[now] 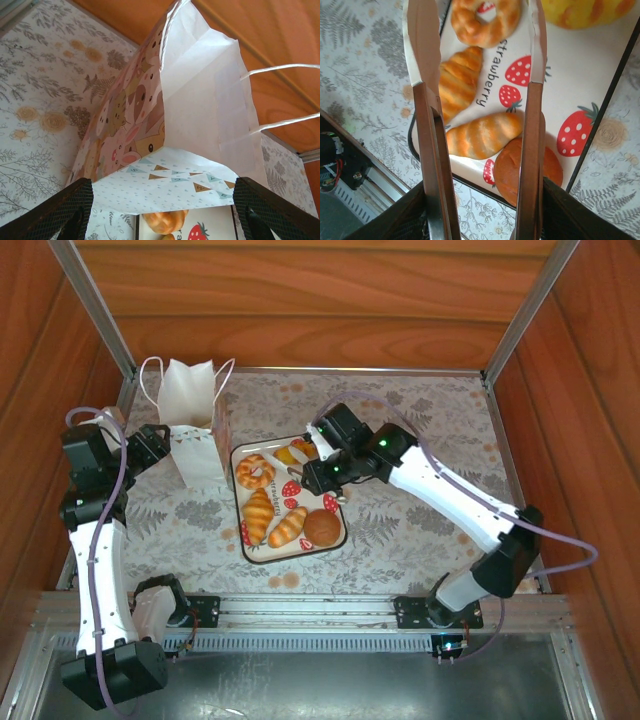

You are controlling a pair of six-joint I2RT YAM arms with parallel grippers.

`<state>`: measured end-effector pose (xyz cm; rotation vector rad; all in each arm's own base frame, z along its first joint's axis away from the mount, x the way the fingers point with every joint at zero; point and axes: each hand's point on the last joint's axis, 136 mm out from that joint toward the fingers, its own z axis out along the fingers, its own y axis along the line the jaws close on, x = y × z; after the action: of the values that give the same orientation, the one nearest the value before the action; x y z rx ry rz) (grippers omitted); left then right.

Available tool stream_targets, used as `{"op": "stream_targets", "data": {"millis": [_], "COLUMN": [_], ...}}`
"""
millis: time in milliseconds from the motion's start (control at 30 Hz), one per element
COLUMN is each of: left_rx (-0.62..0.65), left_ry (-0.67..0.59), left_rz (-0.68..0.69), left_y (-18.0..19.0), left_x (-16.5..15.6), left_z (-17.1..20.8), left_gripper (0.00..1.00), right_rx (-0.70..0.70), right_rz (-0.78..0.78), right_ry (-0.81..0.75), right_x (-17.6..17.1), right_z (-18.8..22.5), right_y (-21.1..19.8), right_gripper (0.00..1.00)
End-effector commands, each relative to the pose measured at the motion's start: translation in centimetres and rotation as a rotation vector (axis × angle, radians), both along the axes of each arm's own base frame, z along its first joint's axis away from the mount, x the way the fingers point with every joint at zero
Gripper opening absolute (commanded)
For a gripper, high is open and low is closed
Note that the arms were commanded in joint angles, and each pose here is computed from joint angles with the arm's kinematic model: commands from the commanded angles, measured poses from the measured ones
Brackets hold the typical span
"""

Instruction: Place the fake bread into the paper bag

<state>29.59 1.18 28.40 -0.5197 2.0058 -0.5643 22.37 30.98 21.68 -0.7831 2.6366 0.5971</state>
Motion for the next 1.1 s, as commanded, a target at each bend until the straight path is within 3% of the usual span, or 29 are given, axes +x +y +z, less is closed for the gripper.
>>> {"op": "stream_targets", "data": {"millis": [0,300,1067], "left_rx": [0.013,0.034,0.099], "left_ry": [-0.014,-0.034,-0.051], "left_rz": [0.014,0.006,0.037], "left_y": [0.2,0.3,1.3], "left_x": [-0.2,0.2,0.2], "left_z": [0.2,1.3,2.0], "left_gripper": [0.78,0.78,0.78], "right_rx": [0.031,-0.022,-0.087], "right_rz": [-0.026,-0.054,-0.043], "right_ry": [0.073,0.169,0.288], "right_x": [0.7,3.2,4.9], "right_z": [-1.1,-5.2,-8.6], "right_y": [0.8,2.8,5.4], "right_gripper": [0.55,0.54,0.53]}}
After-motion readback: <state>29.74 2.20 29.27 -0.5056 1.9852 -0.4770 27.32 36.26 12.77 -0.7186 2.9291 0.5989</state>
